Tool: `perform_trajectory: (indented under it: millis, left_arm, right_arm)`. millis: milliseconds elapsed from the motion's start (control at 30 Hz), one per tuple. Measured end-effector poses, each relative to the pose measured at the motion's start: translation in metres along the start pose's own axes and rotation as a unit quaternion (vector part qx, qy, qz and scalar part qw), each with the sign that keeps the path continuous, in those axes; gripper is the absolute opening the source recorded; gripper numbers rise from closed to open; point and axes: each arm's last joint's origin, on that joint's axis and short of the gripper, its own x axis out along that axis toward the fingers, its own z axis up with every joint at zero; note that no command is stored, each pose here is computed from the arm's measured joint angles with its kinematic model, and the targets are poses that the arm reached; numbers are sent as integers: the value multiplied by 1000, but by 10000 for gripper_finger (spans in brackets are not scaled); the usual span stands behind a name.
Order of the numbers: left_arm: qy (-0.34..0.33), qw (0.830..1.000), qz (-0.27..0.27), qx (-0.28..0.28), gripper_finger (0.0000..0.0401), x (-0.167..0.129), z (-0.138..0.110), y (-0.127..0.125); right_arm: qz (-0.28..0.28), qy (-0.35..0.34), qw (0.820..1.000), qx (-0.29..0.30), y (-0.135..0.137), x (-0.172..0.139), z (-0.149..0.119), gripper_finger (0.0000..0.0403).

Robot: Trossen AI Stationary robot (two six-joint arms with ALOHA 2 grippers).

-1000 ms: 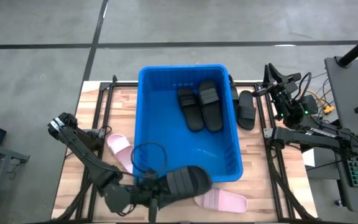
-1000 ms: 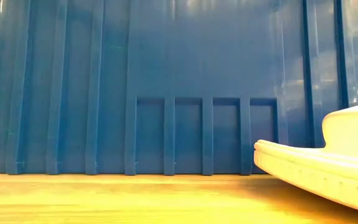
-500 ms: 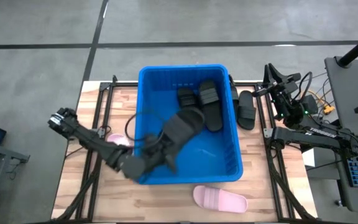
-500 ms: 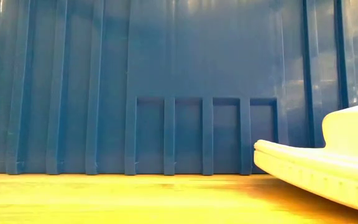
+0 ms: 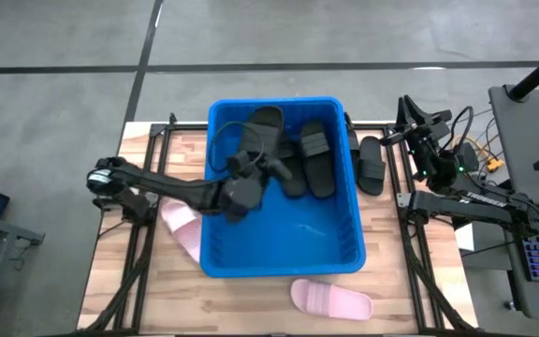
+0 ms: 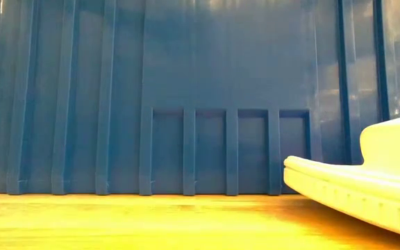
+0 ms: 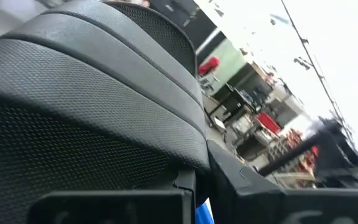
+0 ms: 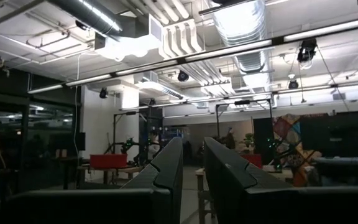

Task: Pick and place slides into bin
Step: Put the black slides into the blue organizer bin

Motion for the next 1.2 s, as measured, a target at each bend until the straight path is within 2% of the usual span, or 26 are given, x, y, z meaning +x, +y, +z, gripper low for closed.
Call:
perform_trajectory:
  millis: [167,333,433,567,900,967,1100,1200]
  left_arm:
    - [-18,998,27,-52,0,30,-18,13]
    - [-40,991,52,-119,0,57,-41,29]
    - [-56,988,68,-126,0,70,-58,41]
    - [-64,989,86,-100,0,84,-72,54]
    - [-81,988,115,-62,0,101,-79,79]
    - [-76,987,115,-81,0,101,-82,84]
    - [-26,979,117,-163,0,99,-85,89]
    - [-31,979,140,-144,0,97,-86,98]
  right_arm:
    - [0,0,999,33,0,0,0,57]
    - [0,0,999,37,0,0,0,57]
    - [0,0,999,37,0,0,0,57]
    - [0,0,999,37,0,0,0,57]
    - [0,1,999,37,0,0,0,57]
    - [0,1,999,37,0,0,0,57]
    - [1,3,999,33,0,0,-1,57]
    - [1,4,999,32,0,0,-1,57]
